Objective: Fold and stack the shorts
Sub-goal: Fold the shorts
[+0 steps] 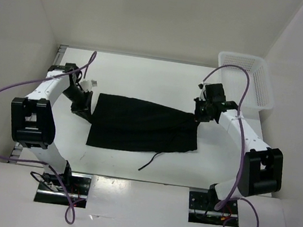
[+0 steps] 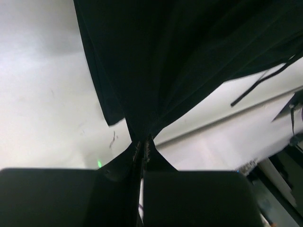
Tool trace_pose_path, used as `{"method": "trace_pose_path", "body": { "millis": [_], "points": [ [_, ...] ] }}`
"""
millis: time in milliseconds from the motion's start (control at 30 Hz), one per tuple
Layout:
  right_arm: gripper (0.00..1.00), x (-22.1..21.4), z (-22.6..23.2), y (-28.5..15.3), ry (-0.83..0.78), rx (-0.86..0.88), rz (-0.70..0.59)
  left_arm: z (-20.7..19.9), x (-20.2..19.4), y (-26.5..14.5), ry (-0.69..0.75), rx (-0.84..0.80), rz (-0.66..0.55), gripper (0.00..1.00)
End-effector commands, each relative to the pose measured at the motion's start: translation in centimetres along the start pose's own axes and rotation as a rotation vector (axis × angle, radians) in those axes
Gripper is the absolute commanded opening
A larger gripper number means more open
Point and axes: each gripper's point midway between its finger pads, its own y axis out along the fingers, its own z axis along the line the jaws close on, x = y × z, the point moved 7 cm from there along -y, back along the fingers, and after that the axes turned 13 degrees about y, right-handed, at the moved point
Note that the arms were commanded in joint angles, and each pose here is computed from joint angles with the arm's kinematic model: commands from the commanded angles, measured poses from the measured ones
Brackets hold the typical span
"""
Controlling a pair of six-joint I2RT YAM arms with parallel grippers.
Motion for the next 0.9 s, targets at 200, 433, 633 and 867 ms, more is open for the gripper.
{"method": "trace_pose_path", "body": {
  "millis": [200,433,633,867],
  "points": [
    [0.0,-2.3,0.1,-4.1,0.053,0.026,0.088,-1.2,-2.4,-2.0,-0.031,0.03,0.109,0.01],
    [0.0,-2.2,0.1,-5.7,0.081,0.0,0.095,-0.7,-3.6,-0.9,-0.062,0.027,0.186,0.04],
    [0.04,-2.7,1.1,-5.2,0.049,0.034,0.13,0.0,-5.4,0.8,-0.082,0.042,0.25,0.05],
    [0.18,-5.8,4.6,-4.1,-0.147,0.226,0.283,1.5,-6.0,2.3,-0.08,0.114,0.297,0.09]
  ]
}}
